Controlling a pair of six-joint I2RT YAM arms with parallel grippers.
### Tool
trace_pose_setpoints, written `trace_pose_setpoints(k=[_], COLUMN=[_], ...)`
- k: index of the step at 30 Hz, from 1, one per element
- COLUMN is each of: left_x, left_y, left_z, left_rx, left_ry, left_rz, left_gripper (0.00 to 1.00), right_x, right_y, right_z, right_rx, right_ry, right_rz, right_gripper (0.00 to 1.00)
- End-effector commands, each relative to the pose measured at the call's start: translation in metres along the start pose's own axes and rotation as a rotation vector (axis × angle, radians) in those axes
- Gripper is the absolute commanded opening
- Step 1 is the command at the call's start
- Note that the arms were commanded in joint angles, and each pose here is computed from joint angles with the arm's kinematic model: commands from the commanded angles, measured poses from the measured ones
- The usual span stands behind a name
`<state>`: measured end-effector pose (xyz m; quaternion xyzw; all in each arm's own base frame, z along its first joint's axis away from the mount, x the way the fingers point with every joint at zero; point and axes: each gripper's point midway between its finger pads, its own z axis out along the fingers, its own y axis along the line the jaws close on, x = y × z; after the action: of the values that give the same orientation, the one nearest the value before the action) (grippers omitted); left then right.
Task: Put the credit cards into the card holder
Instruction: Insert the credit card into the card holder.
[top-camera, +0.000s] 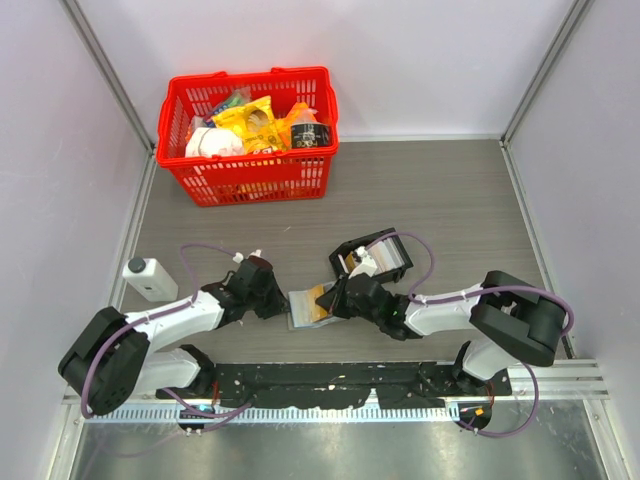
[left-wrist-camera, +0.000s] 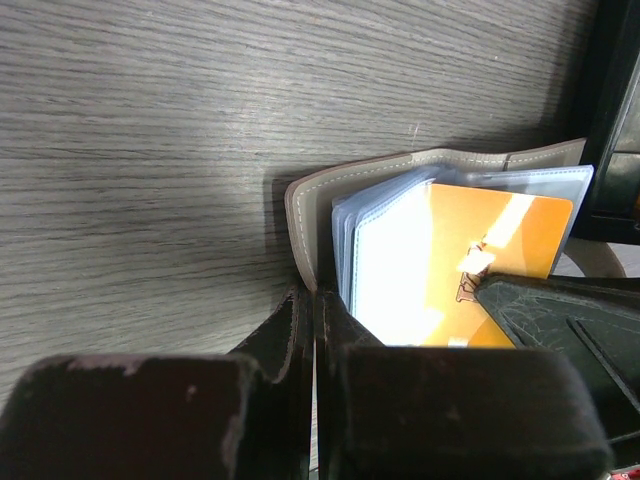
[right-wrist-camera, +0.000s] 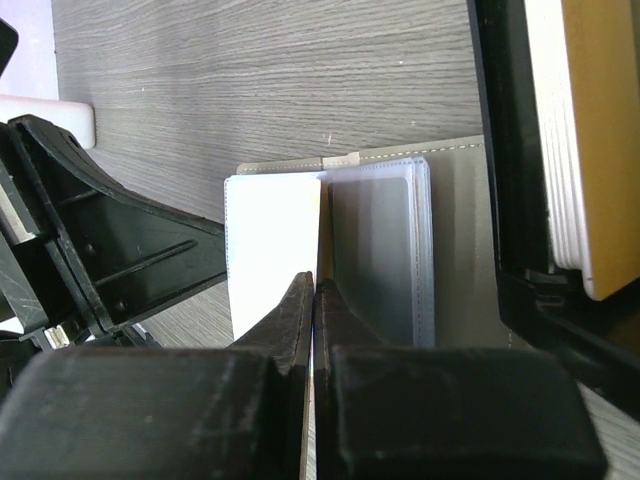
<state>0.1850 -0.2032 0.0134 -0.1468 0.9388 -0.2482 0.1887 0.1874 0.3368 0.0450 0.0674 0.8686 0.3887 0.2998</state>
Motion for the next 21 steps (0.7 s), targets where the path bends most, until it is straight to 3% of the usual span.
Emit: trace_pose_setpoints(k=[1,19,21], left_x=[0.02,0.014,0.014], left_y=[0.059,0.056,0.055], left_z=[0.006,0.007,0.006], left_rx=[-0.217,-0.223,-0.221], left_ry=[0.045,0.026,0.028], left_rz=[0.025,0.032,0.035], left_gripper=[0.0,0.0,0.0], right_x=[0.02,0.04,0.04], right_y=[0.002,-0.001,0.0], right_z=[-0.01,0.006,0.007], right_rx=[0.014,0.052,0.059], right_ry=[0.098,0.228,0.232], right_rz=[-0.012,-0.059,-0.063], right_gripper=[0.01,0.01,0.05])
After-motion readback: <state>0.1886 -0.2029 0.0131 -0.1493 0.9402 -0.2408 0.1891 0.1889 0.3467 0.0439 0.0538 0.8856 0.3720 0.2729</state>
